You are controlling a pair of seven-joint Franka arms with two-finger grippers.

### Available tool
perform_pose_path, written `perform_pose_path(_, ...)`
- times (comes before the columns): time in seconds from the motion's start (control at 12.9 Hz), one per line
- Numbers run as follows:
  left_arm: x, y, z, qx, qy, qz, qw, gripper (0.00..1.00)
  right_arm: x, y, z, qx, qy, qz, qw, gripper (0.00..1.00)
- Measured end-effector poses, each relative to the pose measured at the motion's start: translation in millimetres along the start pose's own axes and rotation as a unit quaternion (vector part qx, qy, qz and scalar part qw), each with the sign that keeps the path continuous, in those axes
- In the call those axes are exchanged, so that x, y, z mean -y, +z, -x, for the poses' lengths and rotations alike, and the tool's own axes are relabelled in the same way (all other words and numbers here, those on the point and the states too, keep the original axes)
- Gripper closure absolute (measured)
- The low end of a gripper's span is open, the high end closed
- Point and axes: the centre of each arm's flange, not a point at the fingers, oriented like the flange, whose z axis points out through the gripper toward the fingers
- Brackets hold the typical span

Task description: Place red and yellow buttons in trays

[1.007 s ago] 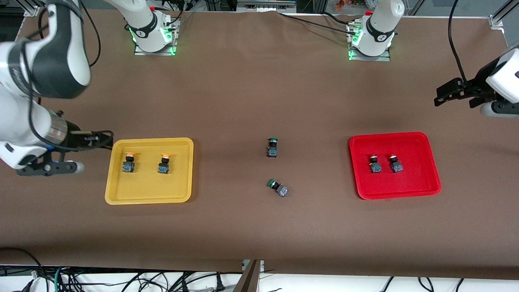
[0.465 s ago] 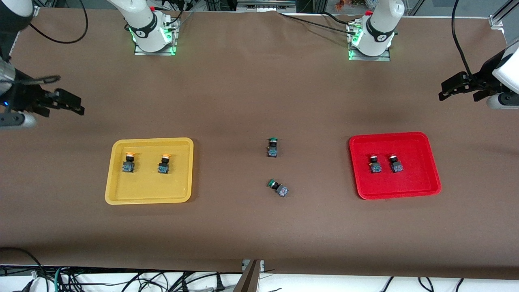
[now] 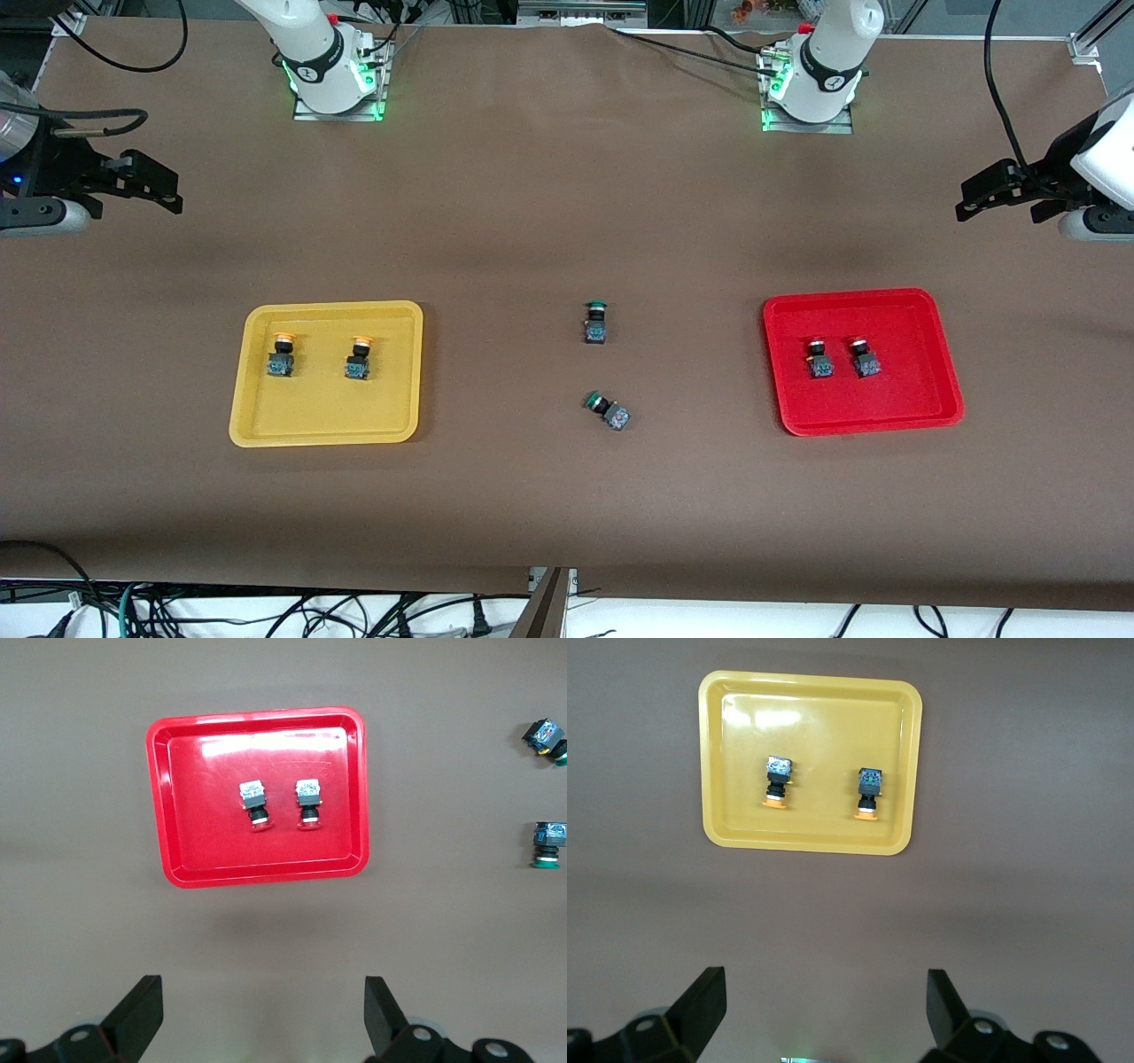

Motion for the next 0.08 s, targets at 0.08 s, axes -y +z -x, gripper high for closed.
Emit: perform_pose_path(0.08,0.3,0.5,-0.4,0.000,0.000,-0.001,1.000,0.00,-1.3,1.5,-1.2,0.001,0.001,0.000,1.000,0.00)
